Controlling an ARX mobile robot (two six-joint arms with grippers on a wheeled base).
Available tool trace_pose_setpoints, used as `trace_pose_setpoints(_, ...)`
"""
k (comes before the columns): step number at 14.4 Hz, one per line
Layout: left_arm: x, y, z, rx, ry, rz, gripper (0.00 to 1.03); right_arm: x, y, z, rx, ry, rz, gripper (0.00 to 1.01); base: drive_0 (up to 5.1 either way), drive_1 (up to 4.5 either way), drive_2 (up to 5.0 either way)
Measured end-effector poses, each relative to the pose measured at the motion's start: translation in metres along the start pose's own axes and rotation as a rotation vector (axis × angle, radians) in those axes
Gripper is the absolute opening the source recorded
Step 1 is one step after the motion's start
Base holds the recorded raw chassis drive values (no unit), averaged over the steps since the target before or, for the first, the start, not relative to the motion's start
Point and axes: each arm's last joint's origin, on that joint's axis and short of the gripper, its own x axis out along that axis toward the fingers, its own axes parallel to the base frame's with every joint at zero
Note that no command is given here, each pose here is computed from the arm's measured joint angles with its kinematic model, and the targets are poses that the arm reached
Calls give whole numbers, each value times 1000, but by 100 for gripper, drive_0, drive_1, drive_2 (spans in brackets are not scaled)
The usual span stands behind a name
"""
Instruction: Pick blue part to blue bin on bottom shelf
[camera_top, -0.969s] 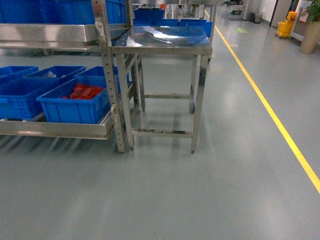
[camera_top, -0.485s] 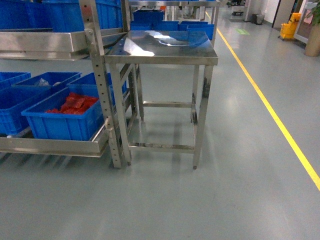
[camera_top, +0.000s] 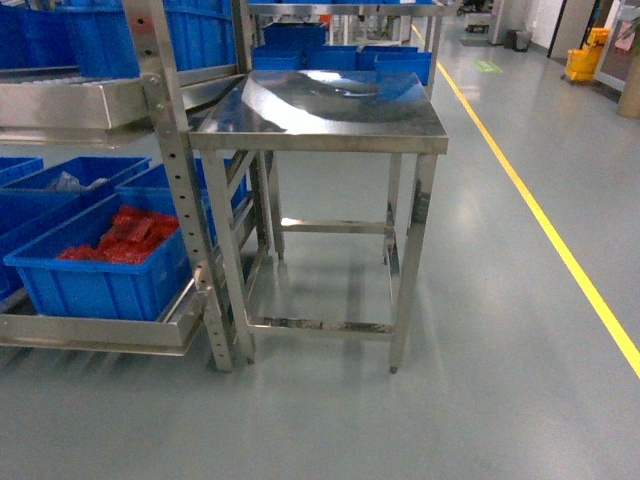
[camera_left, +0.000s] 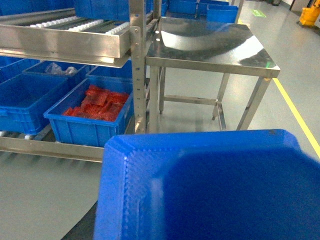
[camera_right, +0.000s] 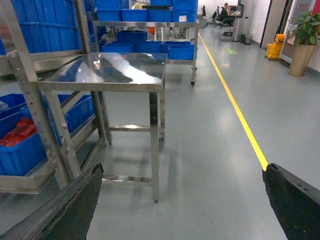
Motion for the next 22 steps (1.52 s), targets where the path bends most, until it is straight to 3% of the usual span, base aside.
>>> trace_pose_setpoints(13, 0, 0, 0, -1, -2, -2, 44, 0, 0, 0, 0, 1, 0, 98, 4, 406, -399)
trace_pose_setpoints(18, 1, 0, 0, 0, 2, 0, 44, 0, 0, 0, 0, 0, 0, 98, 0, 0, 0)
trace_pose_setpoints(22, 0, 0, 0, 1, 1, -4, 43, 0, 0, 0, 0, 0, -2, 98, -458, 388, 113)
